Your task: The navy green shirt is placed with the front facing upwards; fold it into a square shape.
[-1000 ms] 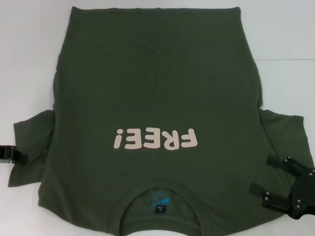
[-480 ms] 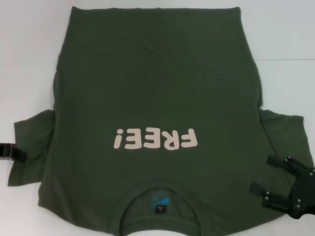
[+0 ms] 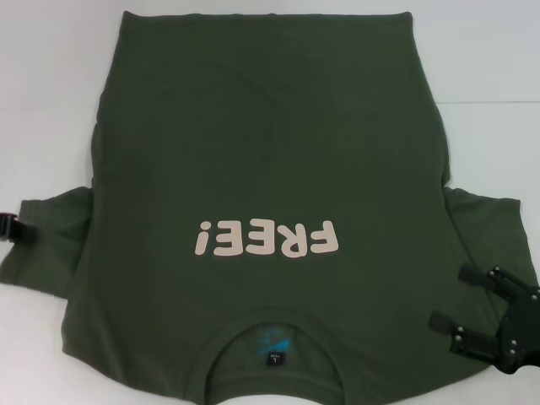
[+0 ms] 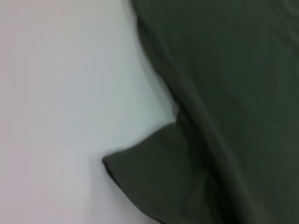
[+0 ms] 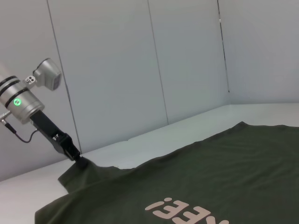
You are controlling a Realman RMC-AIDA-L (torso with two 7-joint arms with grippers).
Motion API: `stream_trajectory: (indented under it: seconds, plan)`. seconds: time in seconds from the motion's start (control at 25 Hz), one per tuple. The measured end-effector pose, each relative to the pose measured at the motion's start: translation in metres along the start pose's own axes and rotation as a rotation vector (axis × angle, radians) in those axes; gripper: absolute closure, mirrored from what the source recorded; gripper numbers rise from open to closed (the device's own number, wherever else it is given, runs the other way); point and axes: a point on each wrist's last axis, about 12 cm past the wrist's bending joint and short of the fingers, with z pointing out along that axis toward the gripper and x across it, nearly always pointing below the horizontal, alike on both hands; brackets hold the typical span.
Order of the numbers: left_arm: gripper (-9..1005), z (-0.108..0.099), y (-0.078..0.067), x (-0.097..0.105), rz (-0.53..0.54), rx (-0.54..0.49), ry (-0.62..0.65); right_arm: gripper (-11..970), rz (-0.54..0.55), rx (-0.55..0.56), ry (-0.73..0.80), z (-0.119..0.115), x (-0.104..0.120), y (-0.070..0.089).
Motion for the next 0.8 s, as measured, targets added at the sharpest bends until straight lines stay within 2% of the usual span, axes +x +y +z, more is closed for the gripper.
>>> stream_trajectory:
  seconds: [0.48,0.8]
  plan:
    - [943,-0.022,-0.005,-0.031,0.058,-0.042,-0.051,14,0.006,0.014,-0.012,-0.003,0.000,0.001]
    - [942,-0.025,-0.018,-0.041,0.068,0.006,-0.042,15,0.006,0.014,-0.012,-0.003,0.000,0.001]
